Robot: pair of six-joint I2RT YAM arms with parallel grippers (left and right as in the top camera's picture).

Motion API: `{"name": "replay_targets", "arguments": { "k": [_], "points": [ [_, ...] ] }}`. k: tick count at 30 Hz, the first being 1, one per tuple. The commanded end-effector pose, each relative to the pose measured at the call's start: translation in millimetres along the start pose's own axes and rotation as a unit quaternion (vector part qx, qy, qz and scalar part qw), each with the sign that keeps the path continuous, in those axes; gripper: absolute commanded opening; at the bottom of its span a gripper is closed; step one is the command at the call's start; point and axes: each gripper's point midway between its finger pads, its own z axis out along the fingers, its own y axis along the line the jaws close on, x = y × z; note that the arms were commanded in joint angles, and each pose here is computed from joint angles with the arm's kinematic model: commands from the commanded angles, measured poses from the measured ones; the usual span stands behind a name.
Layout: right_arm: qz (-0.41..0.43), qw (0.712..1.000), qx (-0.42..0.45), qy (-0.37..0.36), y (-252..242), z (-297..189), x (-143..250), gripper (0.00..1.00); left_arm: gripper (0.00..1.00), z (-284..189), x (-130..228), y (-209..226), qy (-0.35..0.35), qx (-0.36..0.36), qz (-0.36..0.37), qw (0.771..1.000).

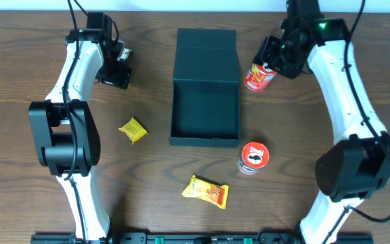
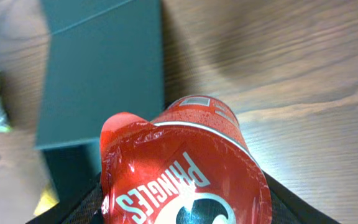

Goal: Pack container
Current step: 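Carry the can left into the green box and release it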

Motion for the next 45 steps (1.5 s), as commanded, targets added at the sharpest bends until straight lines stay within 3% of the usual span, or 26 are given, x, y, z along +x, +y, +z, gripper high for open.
{"name": "replay_targets", "arguments": {
  "k": [1,20,25,35,45],
  "points": [
    [-0.018,0.998,-0.062,0.022,26,-17,9,0.60,0.95,-10,-7,1,-0.012,0.003,-0.013,1.000],
    [-0.055,0.984,-0.074,0.152,84,-12,106,0.57,0.95,-10,5,-6,0.011,0.021,-0.016,1.000],
    [-0.058,0.985,-0.019,0.159,76,-9,124,0.63,0.95,-10,12,-8,0.025,0.024,-0.014,0.999],
    [-0.031,0.974,0.037,0.221,44,20,158,0.59,0.95,-11,16,-13,0.032,0.038,-0.015,0.999],
    [-0.003,0.970,0.021,0.240,32,53,169,0.57,0.95,-11,16,-13,0.033,0.038,-0.017,0.999]
  ]
}}
